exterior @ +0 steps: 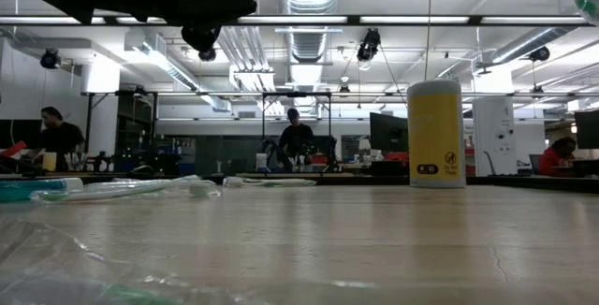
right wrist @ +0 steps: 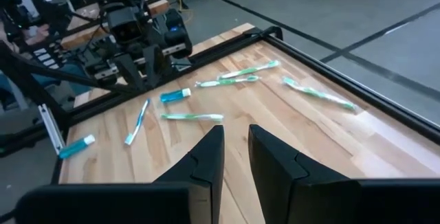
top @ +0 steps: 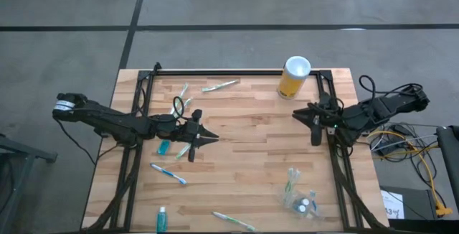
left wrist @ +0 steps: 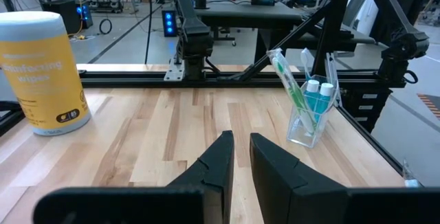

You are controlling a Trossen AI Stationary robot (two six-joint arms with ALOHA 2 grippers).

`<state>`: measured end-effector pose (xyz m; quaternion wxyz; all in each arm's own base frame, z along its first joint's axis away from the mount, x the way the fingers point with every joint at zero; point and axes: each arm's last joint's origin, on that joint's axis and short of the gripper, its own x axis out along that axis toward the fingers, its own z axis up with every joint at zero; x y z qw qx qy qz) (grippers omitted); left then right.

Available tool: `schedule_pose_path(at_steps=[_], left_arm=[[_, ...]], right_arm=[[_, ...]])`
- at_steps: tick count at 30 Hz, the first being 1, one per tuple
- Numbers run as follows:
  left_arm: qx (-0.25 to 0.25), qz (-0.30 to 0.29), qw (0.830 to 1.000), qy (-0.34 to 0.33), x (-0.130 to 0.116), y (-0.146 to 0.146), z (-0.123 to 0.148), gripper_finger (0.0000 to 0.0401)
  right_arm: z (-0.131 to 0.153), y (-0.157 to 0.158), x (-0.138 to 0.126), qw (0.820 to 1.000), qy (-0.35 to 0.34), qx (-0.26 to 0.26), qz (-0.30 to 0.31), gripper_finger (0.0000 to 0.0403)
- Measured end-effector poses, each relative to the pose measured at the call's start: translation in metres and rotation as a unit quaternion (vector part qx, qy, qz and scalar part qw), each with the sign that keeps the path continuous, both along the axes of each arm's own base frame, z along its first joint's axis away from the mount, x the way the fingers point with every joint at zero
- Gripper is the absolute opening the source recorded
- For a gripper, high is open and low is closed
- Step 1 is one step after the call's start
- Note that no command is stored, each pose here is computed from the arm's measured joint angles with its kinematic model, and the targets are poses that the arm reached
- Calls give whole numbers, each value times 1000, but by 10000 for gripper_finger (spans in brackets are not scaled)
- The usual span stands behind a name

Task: Pick & Place toothbrushing station
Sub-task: Move the transparent organizer to the center of the table

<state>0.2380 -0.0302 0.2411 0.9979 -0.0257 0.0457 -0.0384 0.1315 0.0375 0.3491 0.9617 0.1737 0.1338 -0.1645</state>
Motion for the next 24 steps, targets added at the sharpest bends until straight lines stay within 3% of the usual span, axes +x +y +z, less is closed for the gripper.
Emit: schedule_pose_path(at_steps=[8, 24], left_arm=[[0, 0, 1000, 0, 0, 0, 0, 53], [0, 0, 1000, 0, 0, 0, 0, 53]], right_arm=[[1, 0, 0, 998, 18, -59, 20, 59], [1, 0, 0, 998, 17, -55, 24, 56]])
